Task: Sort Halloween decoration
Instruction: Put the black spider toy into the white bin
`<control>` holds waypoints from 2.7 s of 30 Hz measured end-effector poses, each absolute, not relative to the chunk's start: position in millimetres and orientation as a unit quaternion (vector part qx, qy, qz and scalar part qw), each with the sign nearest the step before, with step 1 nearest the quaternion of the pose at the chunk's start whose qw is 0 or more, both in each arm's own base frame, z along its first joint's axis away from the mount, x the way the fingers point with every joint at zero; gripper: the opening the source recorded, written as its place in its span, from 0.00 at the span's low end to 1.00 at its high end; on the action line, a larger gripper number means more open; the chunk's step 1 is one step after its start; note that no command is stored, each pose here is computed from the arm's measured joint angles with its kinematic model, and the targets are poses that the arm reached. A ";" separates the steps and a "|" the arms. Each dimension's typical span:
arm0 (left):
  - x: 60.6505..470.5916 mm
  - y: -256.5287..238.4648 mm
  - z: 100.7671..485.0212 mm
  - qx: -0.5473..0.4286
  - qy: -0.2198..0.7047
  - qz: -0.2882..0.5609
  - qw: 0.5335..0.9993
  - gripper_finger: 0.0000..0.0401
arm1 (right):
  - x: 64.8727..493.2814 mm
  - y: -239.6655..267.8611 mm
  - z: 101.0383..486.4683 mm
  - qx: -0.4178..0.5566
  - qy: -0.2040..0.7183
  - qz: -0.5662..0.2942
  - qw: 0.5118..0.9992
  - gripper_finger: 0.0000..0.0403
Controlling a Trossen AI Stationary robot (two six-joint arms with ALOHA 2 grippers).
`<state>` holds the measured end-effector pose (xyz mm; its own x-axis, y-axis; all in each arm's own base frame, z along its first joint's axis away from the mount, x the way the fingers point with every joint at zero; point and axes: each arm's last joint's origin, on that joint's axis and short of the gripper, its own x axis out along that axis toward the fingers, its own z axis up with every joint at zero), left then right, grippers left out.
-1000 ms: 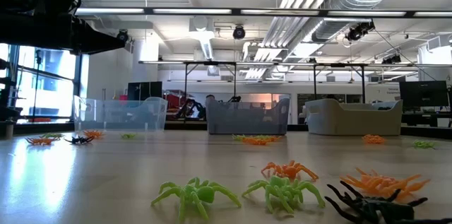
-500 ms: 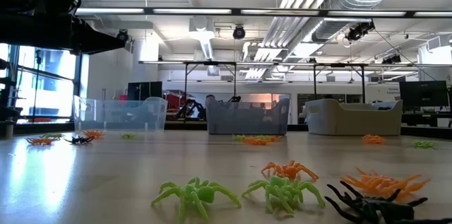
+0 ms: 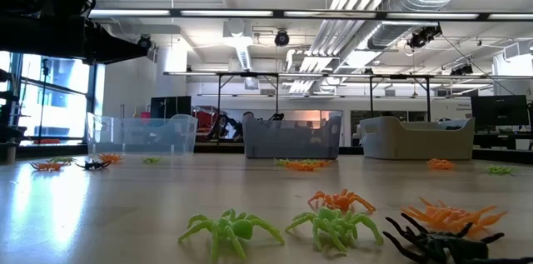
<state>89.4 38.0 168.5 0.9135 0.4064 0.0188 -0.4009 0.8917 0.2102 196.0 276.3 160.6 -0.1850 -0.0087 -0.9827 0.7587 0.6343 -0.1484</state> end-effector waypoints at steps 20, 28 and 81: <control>89.4 38.0 168.5 0.105 0.013 0.208 0.972 0.33 | 208.5 272.6 254.0 0.207 0.658 -0.377 0.618 0.01; 89.4 38.0 168.6 0.105 0.012 0.208 0.972 0.33 | 216.9 233.8 284.7 0.225 0.630 -0.353 0.654 0.02; 89.4 38.0 168.5 0.105 0.013 0.208 0.972 0.33 | 192.5 -190.6 244.1 0.283 0.587 -0.422 0.631 0.02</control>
